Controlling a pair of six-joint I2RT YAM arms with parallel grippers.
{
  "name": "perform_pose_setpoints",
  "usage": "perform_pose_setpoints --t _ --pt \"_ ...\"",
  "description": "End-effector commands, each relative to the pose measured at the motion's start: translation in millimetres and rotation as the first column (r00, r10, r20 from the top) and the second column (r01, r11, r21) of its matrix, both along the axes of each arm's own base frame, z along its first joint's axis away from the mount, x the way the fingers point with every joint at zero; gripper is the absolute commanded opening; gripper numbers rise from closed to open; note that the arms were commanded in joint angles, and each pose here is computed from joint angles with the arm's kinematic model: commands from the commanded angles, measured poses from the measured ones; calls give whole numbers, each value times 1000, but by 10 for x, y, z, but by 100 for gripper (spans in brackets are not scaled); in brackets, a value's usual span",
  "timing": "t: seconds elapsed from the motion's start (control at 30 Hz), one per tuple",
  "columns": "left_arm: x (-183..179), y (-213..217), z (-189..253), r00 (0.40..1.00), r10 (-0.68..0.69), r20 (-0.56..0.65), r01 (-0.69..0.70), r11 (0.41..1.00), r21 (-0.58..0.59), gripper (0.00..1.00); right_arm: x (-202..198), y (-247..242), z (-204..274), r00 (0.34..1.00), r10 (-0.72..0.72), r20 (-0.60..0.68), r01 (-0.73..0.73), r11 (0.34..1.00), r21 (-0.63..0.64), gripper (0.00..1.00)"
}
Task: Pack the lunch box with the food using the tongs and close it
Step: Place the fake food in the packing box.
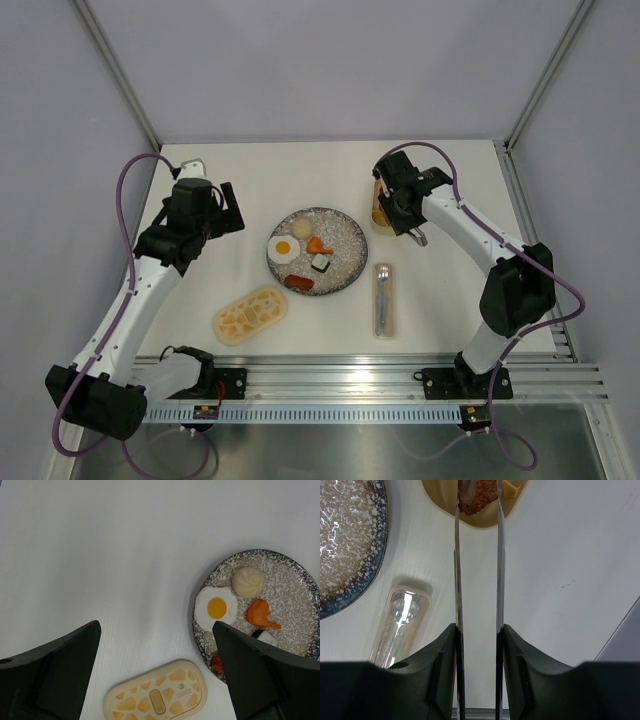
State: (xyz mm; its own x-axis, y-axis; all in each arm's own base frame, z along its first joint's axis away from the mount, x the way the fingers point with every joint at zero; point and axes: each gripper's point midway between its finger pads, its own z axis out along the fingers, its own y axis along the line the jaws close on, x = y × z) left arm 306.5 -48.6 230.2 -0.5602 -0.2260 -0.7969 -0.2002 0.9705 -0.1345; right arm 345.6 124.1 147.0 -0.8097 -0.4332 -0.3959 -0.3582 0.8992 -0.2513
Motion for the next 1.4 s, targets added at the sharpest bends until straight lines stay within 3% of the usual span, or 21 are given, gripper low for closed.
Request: perform_pose_setpoints --t 0.0,0.87,1.37 --pt "103 -2 121 999 4 53 -4 1000 -4 99 86 -33 97 999 3 48 -2 1000 -6 43" --pt "89 16 75 999 8 44 -8 1000 5 99 83 3 158 999 -1 47 0 1000 13 59" --pt "87 16 37 999 10 36 -10 1000 6 99 135 122 466 992 -3 125 -11 994 106 52"
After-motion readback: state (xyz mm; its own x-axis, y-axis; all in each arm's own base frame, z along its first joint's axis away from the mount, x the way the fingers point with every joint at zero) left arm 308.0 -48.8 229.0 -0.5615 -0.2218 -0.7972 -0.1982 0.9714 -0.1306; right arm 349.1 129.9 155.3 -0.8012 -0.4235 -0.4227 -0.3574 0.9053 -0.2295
